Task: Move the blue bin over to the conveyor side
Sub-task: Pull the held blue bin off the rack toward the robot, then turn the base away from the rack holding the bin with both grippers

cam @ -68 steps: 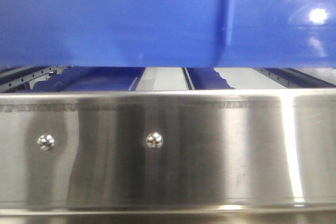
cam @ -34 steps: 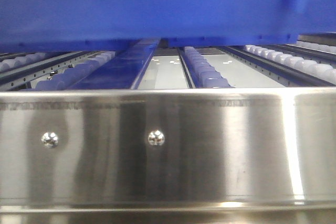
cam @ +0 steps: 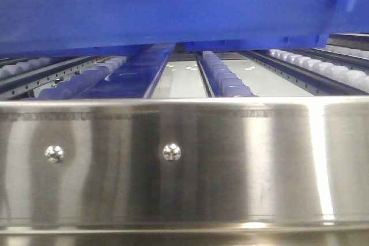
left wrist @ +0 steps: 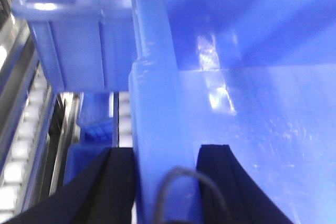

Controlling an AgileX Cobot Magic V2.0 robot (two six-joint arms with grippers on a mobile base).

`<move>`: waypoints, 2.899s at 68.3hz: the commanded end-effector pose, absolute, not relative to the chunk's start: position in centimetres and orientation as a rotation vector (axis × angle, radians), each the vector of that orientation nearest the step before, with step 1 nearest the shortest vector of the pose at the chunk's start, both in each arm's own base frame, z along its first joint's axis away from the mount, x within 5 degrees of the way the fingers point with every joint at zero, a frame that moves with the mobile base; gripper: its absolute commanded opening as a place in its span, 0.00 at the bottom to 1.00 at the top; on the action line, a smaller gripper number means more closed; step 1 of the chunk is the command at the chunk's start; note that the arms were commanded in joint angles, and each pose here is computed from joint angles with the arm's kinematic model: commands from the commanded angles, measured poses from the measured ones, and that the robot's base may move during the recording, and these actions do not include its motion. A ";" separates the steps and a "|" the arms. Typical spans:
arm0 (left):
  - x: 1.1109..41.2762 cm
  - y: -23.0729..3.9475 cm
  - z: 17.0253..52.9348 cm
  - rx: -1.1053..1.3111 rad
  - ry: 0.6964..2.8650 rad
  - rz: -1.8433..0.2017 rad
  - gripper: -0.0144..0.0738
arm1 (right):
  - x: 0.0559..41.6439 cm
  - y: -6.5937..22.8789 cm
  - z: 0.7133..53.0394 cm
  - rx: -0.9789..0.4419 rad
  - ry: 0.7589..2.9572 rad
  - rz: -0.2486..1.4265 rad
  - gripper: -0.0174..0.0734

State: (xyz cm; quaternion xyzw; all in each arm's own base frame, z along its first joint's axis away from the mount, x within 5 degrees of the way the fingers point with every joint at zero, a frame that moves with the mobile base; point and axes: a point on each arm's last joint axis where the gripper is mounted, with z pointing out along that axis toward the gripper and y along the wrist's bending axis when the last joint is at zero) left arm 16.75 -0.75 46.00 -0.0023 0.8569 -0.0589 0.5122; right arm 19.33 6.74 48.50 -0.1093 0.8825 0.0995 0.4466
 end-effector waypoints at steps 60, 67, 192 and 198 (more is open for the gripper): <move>16.4 -0.9 48.5 0.000 1.831 -0.156 0.16 | 18.8 6.5 50.3 -0.274 2.033 0.249 0.11; 16.4 -0.9 48.5 0.000 1.831 -0.156 0.16 | 18.8 6.5 50.3 -0.274 2.033 0.249 0.11; 16.1 -0.9 48.7 0.001 1.822 -0.156 0.16 | 18.8 6.5 50.3 -0.274 2.033 0.249 0.11; 16.1 -0.9 48.7 0.001 1.822 -0.156 0.16 | 18.8 6.5 50.3 -0.274 2.033 0.249 0.11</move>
